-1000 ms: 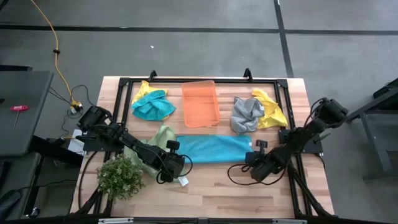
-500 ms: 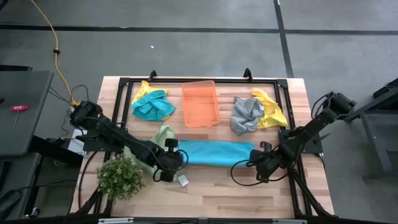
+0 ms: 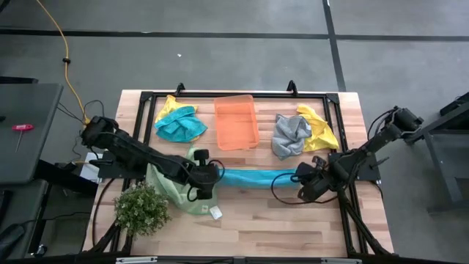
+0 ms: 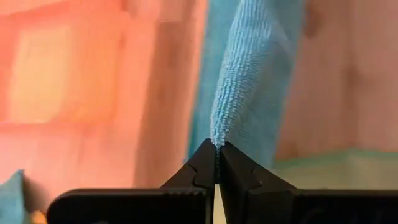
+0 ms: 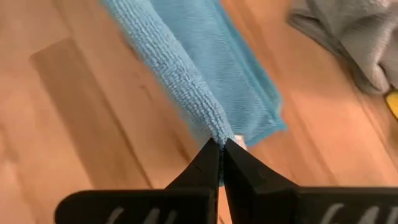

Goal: Fold microfiber towels
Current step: Fold the bottom blue microfiber cloth

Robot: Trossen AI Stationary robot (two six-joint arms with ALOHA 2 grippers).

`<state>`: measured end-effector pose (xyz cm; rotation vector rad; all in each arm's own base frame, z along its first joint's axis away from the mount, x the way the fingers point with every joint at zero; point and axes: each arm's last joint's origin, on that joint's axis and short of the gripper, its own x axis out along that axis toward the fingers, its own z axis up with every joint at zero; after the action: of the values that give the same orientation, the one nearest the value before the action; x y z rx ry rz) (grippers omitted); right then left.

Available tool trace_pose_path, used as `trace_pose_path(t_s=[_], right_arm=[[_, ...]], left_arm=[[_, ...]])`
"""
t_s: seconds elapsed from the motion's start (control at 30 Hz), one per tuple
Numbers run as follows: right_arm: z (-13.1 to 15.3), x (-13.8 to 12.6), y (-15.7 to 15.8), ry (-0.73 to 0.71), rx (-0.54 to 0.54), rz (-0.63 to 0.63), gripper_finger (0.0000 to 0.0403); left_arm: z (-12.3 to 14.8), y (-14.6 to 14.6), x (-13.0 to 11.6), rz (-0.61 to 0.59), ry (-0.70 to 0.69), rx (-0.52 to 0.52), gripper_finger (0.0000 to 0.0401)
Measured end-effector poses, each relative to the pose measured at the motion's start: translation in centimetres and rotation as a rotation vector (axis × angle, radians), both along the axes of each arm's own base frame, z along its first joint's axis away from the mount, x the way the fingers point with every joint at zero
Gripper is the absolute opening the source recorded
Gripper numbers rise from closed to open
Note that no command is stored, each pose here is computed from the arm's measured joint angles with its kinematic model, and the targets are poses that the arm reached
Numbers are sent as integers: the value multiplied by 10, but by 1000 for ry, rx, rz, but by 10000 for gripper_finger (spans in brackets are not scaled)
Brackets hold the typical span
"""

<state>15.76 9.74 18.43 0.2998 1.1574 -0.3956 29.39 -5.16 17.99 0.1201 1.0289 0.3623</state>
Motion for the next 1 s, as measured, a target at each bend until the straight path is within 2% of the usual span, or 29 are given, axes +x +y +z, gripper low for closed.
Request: trace_pose_path(t_s=[0.23, 0.37, 0.53, 0.9, 1.0], right_arm=[[-1, 2, -7, 11, -5, -92, 0], [-4, 1, -10, 42, -12, -147, 0], [-8, 2, -10, 68, -34, -159, 0], [-13, 5, -10, 71, -54, -216, 0], [-13, 5, -12, 69, -59, -234, 11]], left_arm=[[-20, 15, 7, 71, 60, 38, 0], [-35, 16, 10, 98, 98, 56, 0], [-48, 14, 12, 111, 130, 56, 0], [-49, 14, 12, 93, 142, 83, 20], [-49, 15, 11, 102, 140, 110, 30]])
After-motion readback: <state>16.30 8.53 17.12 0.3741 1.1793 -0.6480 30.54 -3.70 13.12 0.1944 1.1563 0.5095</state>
